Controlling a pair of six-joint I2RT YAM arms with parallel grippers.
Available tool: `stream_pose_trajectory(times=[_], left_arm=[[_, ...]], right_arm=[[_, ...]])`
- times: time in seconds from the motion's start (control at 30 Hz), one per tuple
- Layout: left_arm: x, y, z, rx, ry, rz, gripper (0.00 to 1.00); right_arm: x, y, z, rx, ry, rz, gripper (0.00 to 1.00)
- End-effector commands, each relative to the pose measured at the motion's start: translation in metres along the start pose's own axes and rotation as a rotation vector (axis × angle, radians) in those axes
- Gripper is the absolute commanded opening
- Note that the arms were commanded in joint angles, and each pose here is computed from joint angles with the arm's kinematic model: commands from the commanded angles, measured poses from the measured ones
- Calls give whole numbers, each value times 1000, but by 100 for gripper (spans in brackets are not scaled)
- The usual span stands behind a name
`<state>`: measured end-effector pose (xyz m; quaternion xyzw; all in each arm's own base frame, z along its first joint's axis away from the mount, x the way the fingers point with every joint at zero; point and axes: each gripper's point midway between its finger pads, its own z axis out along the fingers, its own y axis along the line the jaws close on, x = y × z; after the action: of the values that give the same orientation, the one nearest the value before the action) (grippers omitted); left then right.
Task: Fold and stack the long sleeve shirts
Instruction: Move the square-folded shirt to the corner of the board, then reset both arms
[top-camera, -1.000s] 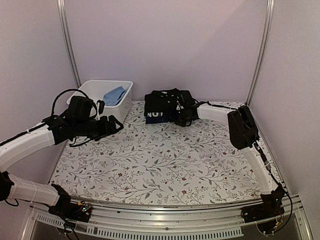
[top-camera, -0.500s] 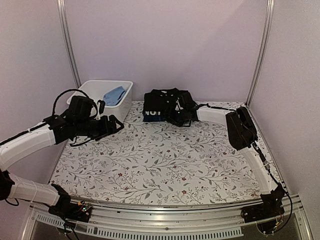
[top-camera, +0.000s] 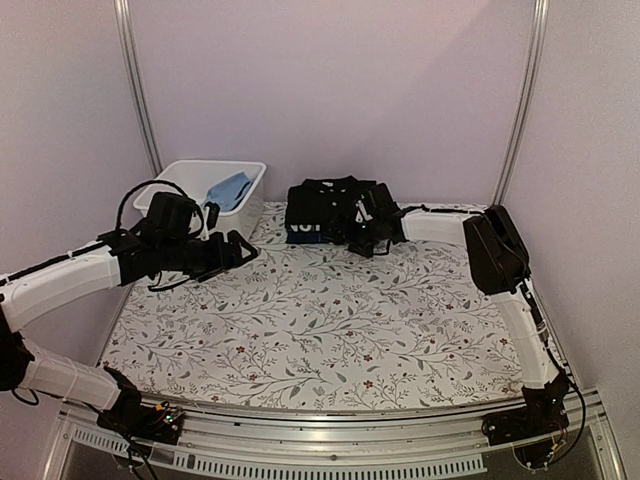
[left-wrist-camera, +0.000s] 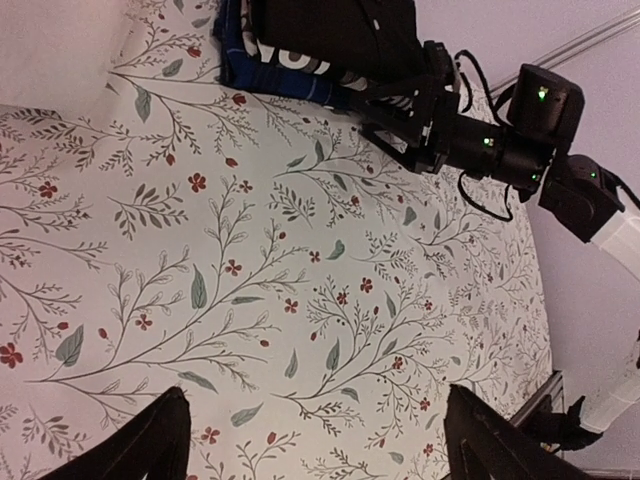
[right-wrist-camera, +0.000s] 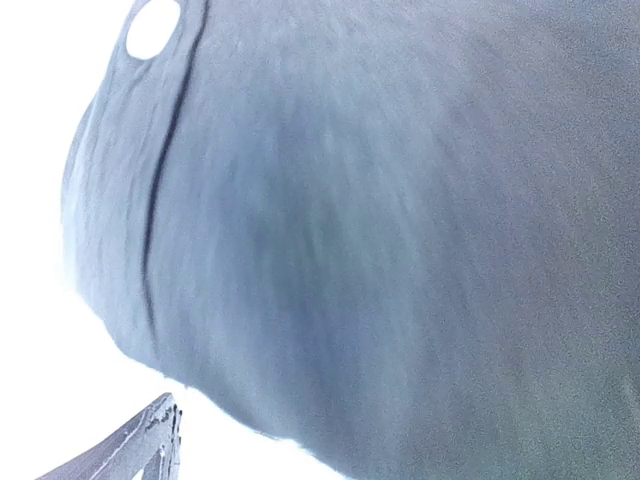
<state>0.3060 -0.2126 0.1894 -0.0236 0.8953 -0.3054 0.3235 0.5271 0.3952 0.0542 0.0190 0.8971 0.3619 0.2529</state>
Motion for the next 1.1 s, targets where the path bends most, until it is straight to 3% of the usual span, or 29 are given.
stream_pose_trajectory(times=[0.0, 0.43, 0.87, 1.07], left_arm=[[-15, -14, 2, 45, -32, 9, 88], [-14, -46, 10, 61, -57, 67, 99], [-7, -66, 8, 78, -104, 181, 100], [-10, -67, 0, 89, -150, 218, 100]], right_arm=[[-8, 21, -41, -13, -22, -39, 99], [6, 47, -180, -10, -162, -152, 99], [37, 33, -310, 37, -385, -228, 99], [47, 22, -342, 62, -454, -260, 99]])
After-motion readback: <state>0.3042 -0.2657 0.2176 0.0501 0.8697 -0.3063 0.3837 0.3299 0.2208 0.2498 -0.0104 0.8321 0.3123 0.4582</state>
